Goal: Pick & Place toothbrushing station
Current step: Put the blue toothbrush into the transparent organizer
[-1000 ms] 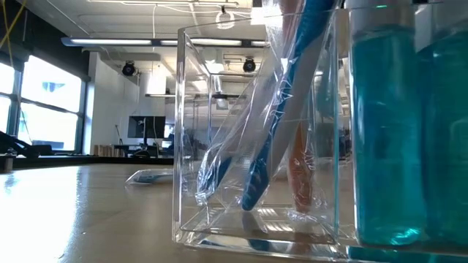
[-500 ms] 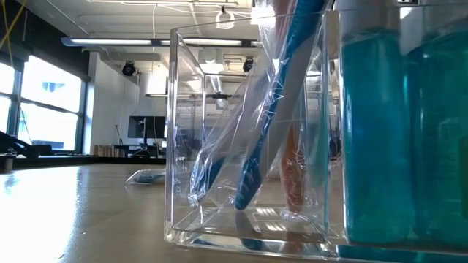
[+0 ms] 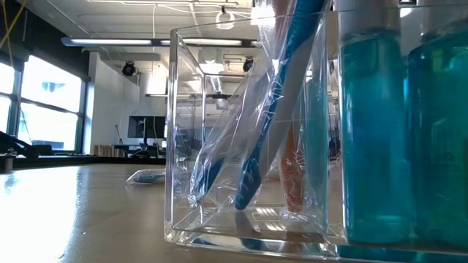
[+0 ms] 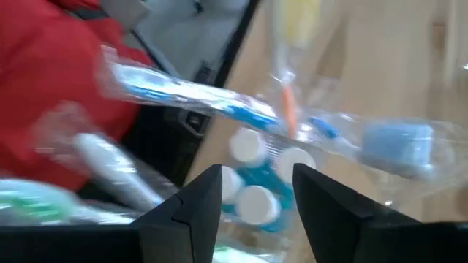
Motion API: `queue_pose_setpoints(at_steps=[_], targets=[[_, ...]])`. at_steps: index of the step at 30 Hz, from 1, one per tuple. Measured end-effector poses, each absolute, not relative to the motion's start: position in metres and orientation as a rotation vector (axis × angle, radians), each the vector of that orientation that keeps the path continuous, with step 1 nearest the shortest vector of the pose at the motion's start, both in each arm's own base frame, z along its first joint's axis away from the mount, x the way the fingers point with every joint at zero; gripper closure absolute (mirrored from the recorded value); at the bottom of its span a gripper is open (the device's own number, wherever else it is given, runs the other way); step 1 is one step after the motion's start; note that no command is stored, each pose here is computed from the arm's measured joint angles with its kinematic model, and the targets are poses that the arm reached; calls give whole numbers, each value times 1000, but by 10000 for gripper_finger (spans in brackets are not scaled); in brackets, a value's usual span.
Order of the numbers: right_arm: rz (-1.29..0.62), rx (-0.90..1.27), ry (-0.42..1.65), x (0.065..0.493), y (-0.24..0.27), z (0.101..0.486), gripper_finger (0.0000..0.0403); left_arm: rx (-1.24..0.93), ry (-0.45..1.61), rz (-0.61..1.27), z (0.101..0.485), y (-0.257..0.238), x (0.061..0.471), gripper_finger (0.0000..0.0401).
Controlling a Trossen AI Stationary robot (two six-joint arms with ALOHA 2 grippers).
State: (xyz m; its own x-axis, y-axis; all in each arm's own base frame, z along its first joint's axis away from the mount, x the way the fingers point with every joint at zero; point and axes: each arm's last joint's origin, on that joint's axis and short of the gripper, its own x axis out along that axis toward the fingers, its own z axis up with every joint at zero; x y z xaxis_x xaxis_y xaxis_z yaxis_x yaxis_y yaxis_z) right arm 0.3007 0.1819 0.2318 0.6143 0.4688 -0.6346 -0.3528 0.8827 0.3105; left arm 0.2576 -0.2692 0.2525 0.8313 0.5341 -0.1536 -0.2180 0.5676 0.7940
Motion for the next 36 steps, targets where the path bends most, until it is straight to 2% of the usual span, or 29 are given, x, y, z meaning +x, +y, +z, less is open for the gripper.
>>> queue_pose_setpoints(at_steps=[5, 10, 18, 24, 29, 36], targets=[[484, 174, 802, 290, 176, 244, 253, 803, 435, 417, 260, -260, 252, 73], [367, 138, 858, 276, 167, 251, 273, 676, 541, 351, 269, -240, 241, 73], [175, 99, 969, 254, 149, 257, 307, 360, 748, 536, 279, -186, 226, 73], [-36, -38, 982, 237, 131, 265, 335, 208, 948, 606, 276, -154, 242, 73], [-152, -94, 917, 230, 121, 275, 358, 192, 1148, 537, 273, -126, 258, 73], [-171, -100, 904, 230, 119, 276, 378, 38, 1199, 368, 265, -80, 291, 73]])
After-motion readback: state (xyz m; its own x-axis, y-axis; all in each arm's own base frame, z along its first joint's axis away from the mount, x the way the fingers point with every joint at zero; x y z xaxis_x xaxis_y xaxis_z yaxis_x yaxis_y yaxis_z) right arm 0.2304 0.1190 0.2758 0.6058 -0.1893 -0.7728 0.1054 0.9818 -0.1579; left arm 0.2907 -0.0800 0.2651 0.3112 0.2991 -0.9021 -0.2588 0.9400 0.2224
